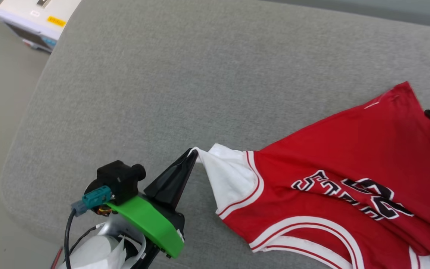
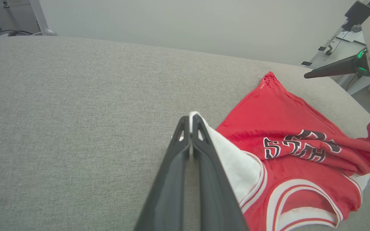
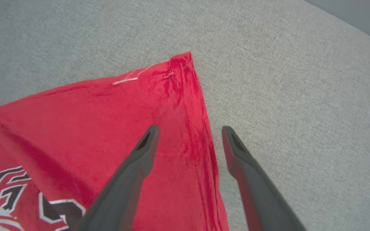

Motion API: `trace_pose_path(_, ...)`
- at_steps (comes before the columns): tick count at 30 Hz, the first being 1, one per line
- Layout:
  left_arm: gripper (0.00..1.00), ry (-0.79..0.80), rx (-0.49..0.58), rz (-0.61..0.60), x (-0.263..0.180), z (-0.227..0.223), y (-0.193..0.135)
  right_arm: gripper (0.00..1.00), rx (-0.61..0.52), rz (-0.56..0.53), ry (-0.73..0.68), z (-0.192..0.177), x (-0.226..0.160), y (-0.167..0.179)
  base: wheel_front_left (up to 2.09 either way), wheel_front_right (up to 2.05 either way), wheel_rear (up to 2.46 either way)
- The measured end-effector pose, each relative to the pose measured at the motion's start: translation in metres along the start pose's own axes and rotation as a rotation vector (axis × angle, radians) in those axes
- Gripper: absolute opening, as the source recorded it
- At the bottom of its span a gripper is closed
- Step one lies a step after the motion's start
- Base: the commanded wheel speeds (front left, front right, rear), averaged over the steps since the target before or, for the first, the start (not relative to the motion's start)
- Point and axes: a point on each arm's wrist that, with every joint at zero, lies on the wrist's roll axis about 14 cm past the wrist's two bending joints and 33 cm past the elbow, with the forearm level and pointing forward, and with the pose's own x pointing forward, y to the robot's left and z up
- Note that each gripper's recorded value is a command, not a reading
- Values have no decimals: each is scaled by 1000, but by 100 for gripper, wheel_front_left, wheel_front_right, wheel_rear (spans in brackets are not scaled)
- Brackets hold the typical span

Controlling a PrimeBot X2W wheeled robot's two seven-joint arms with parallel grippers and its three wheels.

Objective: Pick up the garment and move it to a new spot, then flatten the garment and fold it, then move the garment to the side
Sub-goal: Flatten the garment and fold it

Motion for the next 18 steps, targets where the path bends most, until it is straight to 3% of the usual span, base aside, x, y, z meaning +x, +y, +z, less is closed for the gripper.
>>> trace_pose_path(11,0,36,-21,85,-1,-17,22,100,-42,31,158,-9,88,8,0,0,0)
trace_pose_path(16,0,50,-22,114,-3,-22,29,100,-63,34,201,-16,103,8,0,0,0)
trace_pose_path(17,0,51,-21,116,-3,-22,30,73,-66,35,212,-18,105,8,0,0,0)
trace_pose_path(18,0,52,-21,118,-3,-22,31,31,-70,33,219,-19,106,7,0,0,0)
